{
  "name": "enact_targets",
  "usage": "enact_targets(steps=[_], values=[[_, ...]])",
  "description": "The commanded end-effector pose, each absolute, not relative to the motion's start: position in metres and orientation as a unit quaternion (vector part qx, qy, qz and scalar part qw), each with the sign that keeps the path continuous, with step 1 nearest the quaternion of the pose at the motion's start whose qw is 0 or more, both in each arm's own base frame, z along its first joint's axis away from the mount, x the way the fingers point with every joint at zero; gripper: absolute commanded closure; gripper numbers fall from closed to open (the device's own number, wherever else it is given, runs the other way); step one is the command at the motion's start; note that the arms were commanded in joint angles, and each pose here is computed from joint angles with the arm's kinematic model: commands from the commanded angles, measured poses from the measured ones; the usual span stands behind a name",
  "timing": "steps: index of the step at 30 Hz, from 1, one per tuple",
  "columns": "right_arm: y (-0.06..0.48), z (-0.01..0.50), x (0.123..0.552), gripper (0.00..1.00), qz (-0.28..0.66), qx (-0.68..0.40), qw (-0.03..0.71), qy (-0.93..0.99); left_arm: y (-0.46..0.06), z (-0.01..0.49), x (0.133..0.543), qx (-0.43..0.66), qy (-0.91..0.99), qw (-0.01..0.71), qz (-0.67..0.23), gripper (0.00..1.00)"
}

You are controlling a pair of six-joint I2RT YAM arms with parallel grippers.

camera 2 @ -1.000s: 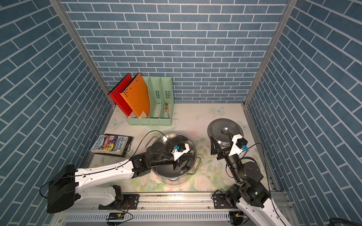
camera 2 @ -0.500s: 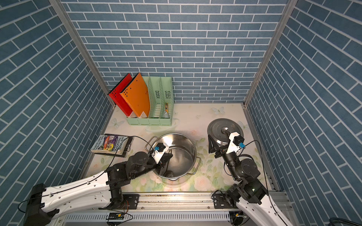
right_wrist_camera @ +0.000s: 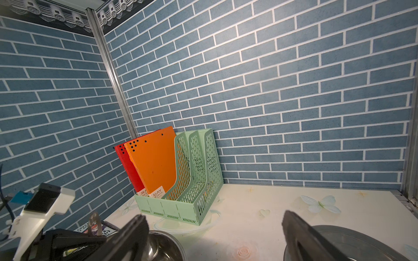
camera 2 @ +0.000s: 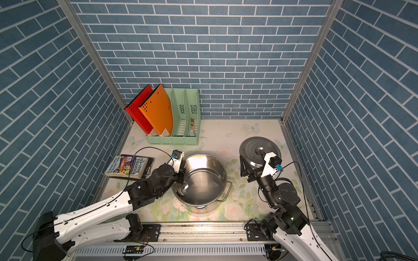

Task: Stir the soup with a spoon
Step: Stir the soup in the pan with a stick.

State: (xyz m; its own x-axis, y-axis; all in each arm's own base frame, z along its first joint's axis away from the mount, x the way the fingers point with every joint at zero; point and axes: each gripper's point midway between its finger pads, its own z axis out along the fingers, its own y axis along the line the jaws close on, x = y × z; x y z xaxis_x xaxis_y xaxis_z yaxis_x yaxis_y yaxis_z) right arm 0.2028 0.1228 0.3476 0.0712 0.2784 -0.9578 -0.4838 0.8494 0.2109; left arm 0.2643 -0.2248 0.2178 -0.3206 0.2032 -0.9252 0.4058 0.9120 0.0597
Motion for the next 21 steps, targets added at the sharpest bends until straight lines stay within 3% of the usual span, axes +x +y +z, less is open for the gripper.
enact_targets(steps=[1, 11, 21], values=[[0.116, 0.363, 0.196, 0.03, 0.261, -0.080, 0.744, 0.610, -0.250, 0.250, 0.283, 0.199, 0.767, 0.600, -0.113, 1.00], [0.108, 0.363, 0.192, 0.03, 0.253, -0.072, 0.746, 0.612, -0.346, 0.279, 0.285, 0.296, 0.683, 0.618, -0.253, 1.00], [0.105, 0.359, 0.192, 0.03, 0.247, -0.070, 0.745, 0.616, -0.390, 0.278, 0.207, 0.427, 0.588, 0.556, -0.404, 1.00]])
